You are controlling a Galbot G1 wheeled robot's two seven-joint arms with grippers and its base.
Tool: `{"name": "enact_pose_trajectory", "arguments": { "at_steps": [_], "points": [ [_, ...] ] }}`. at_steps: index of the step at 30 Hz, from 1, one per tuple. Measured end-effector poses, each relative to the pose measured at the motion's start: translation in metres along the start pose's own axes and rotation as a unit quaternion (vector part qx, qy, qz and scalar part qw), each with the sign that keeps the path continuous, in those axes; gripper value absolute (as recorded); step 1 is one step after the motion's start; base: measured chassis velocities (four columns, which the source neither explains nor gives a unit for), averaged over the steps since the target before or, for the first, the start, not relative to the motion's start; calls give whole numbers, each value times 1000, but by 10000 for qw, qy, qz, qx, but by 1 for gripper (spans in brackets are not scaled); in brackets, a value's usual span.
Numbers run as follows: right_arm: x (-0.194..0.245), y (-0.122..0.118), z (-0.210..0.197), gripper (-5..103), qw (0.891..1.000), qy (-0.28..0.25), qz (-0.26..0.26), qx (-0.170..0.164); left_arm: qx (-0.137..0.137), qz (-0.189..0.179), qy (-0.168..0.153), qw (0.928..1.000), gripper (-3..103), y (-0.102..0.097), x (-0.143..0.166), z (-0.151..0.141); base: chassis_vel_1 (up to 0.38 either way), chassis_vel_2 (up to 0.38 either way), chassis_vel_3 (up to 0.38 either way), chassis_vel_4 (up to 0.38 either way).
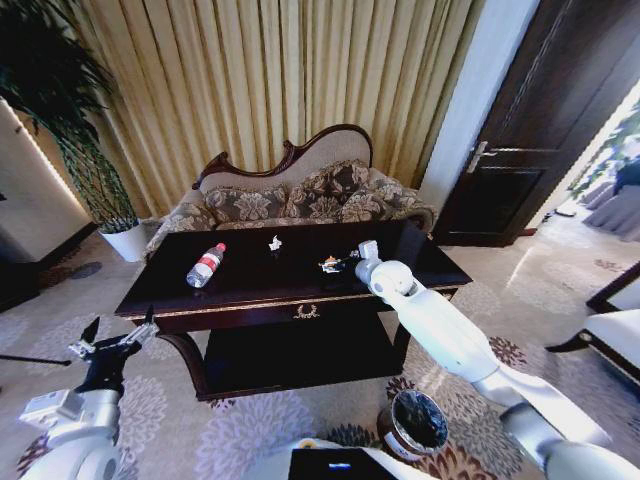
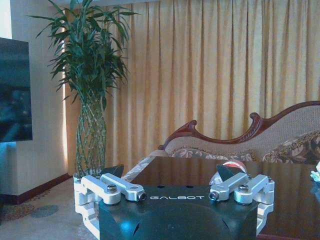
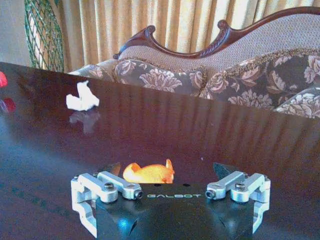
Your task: Move to the front of the table and place the trash on the table into the trash bin.
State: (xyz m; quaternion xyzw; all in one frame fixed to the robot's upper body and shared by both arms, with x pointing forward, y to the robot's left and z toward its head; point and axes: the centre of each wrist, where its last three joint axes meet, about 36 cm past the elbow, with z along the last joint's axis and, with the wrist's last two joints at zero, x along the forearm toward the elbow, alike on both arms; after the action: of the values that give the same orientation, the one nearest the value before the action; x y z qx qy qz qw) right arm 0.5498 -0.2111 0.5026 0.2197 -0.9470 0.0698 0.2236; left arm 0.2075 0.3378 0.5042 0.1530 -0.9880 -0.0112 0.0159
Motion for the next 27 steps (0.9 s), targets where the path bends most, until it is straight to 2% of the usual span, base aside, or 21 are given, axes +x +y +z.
{"name": "enact_pose_trajectory", "arguments": {
  "at_steps": [7, 27],
  "points": [
    [-1, 1, 8, 100, 9999, 129, -12, -30, 3, 18, 13, 10000, 100, -1, 0, 1, 0, 0, 0, 0],
    [0, 1, 1, 100, 10000, 33, -51, -72, 16, 30, -4, 10000, 100, -3, 2, -1, 0, 0, 0, 0]
  ]
}}
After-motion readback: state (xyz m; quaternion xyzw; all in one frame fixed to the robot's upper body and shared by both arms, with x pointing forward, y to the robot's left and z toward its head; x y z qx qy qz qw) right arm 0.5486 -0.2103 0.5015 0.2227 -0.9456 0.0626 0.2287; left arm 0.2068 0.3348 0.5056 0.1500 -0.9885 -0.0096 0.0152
